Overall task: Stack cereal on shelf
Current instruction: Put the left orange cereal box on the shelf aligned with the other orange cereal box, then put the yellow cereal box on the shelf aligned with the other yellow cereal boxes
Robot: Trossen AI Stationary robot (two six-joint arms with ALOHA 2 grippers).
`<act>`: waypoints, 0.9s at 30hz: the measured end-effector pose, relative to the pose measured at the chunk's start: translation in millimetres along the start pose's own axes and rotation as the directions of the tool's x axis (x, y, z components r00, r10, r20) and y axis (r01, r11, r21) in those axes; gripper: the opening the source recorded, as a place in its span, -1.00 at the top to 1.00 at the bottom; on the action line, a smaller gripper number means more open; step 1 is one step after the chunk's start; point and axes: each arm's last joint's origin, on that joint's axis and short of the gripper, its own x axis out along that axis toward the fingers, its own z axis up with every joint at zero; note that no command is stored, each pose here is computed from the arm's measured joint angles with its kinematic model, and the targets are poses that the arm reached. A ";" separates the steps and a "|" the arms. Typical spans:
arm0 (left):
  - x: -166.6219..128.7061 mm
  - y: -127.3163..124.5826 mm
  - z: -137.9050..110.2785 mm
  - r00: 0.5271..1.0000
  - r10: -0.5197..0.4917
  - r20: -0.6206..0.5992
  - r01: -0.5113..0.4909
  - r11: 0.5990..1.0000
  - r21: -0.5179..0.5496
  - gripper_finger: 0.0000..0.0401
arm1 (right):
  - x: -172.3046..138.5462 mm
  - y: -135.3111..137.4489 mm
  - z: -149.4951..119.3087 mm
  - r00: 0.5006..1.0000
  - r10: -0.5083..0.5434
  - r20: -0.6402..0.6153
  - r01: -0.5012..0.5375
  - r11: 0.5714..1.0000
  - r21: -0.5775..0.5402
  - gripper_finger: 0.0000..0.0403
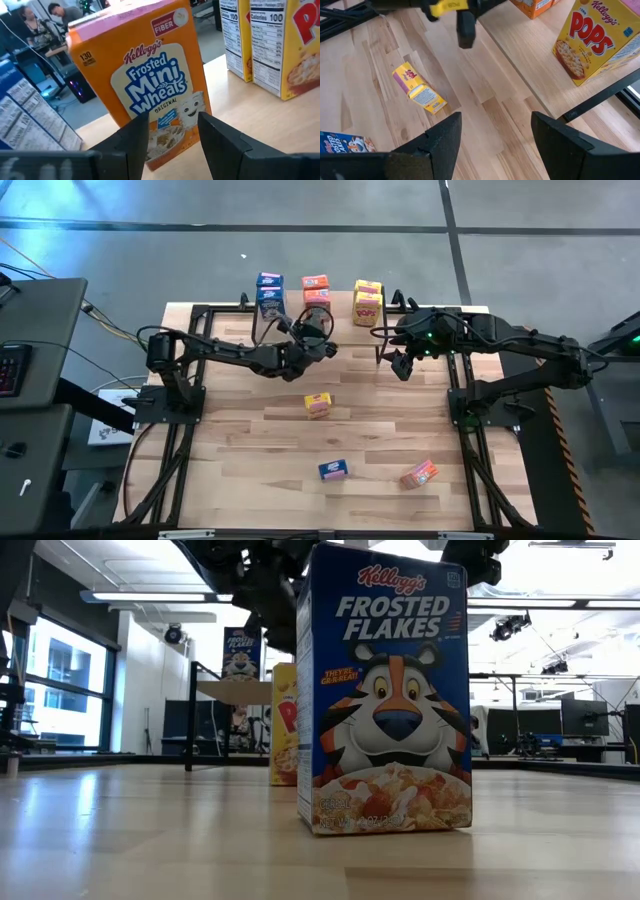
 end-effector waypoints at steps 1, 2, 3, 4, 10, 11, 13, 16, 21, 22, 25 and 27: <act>-2.5 1.4 1.5 1.000 0.003 0.000 -0.003 1.000 0.018 0.21 | 0.0 0.0 0.0 1.000 0.000 0.000 0.000 1.000 0.000 -0.15; -5.7 2.8 3.9 1.000 0.004 0.003 -0.004 0.999 0.035 0.21 | 0.0 0.0 0.0 1.000 0.000 0.000 0.000 1.000 0.000 -0.15; -9.2 4.3 6.7 1.000 -0.001 0.006 0.001 0.999 0.049 0.21 | 0.0 0.0 0.0 1.000 0.000 0.000 0.000 1.000 0.000 -0.15; -13.6 6.5 9.3 1.000 -0.008 0.005 0.007 0.998 0.069 0.21 | 0.0 -0.1 0.0 1.000 0.000 0.000 0.000 1.000 0.000 -0.15; -45.9 22.8 26.7 0.998 -0.061 0.007 0.060 0.992 0.107 0.21 | 0.0 0.0 0.0 1.000 0.000 0.000 0.000 1.000 0.000 -0.15; -51.5 25.6 30.2 0.997 -0.071 0.011 0.069 0.992 0.108 0.21 | 0.0 -0.1 0.0 1.000 0.000 0.000 0.000 1.000 0.000 -0.15; -62.6 34.0 34.6 0.996 -0.090 0.005 0.088 0.987 0.135 0.21 | 0.0 -0.1 0.0 1.000 0.000 0.000 0.000 1.000 0.000 -0.15; -79.2 47.0 41.9 0.993 -0.118 0.004 0.116 0.980 0.163 0.21 | 0.0 0.0 0.1 1.000 0.000 0.000 0.000 1.000 0.000 -0.15; -103.2 72.2 49.6 0.988 -0.155 -0.008 0.153 0.963 0.221 0.21 | 0.1 -0.1 0.0 1.000 0.000 0.000 0.000 1.000 0.000 -0.15; -107.3 76.2 51.7 0.987 -0.163 -0.005 0.160 0.963 0.216 0.21 | 0.1 0.0 -0.1 1.000 0.000 0.000 0.000 1.000 0.000 -0.15; -119.0 92.0 53.7 0.983 -0.185 -0.017 0.184 0.959 0.215 0.21 | 0.1 0.0 0.0 1.000 0.000 0.000 0.000 1.000 0.000 -0.15; -126.4 101.0 53.9 0.977 -0.210 -0.030 0.211 0.955 0.208 0.21 | 0.2 0.0 0.0 1.000 -0.001 0.000 0.001 1.000 -0.017 -0.15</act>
